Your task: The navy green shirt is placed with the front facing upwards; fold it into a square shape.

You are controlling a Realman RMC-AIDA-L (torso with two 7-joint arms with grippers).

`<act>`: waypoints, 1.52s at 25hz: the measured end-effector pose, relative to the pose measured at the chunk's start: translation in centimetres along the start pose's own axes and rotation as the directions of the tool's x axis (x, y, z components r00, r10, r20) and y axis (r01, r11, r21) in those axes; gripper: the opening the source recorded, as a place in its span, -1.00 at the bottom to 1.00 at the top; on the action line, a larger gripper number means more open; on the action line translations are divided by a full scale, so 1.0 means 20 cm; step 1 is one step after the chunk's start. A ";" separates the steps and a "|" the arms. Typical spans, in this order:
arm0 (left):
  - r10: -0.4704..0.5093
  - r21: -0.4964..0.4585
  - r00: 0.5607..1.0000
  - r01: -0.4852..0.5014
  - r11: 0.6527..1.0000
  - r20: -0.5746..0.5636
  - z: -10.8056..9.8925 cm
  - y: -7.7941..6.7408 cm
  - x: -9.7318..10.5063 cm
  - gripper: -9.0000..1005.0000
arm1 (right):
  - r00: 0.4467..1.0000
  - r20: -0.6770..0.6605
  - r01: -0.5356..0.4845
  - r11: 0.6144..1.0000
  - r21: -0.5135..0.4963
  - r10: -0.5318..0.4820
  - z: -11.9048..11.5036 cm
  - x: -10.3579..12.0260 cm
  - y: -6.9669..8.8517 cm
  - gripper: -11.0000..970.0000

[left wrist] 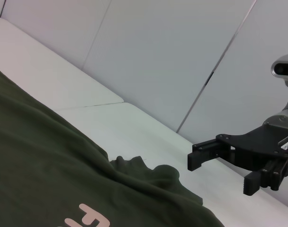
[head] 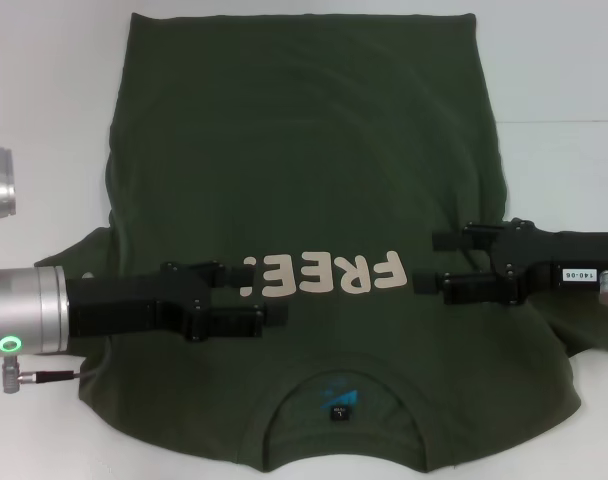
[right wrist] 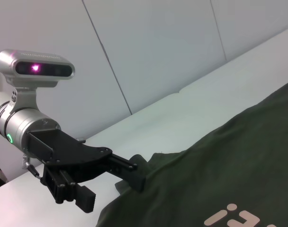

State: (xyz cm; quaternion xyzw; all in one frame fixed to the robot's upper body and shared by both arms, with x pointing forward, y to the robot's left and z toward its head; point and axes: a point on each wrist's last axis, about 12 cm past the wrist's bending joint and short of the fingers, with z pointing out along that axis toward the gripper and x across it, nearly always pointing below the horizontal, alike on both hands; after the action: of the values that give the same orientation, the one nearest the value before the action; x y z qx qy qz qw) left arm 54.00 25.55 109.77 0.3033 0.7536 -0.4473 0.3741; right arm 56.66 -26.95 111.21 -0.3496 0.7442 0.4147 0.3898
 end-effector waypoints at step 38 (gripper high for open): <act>-0.214 -0.288 0.940 0.290 0.913 0.267 -0.35 0.14 0.13 0.81 | 0.997 0.080 -0.002 1.000 -0.008 0.003 0.02 -0.05 0.01 0.86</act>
State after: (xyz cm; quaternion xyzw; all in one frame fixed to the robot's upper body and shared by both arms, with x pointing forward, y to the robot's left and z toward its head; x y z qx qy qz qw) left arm 52.67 33.41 108.58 0.0839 0.8011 -0.3948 0.4421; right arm 57.04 -26.36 111.92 -0.3332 0.7268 0.4319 0.4173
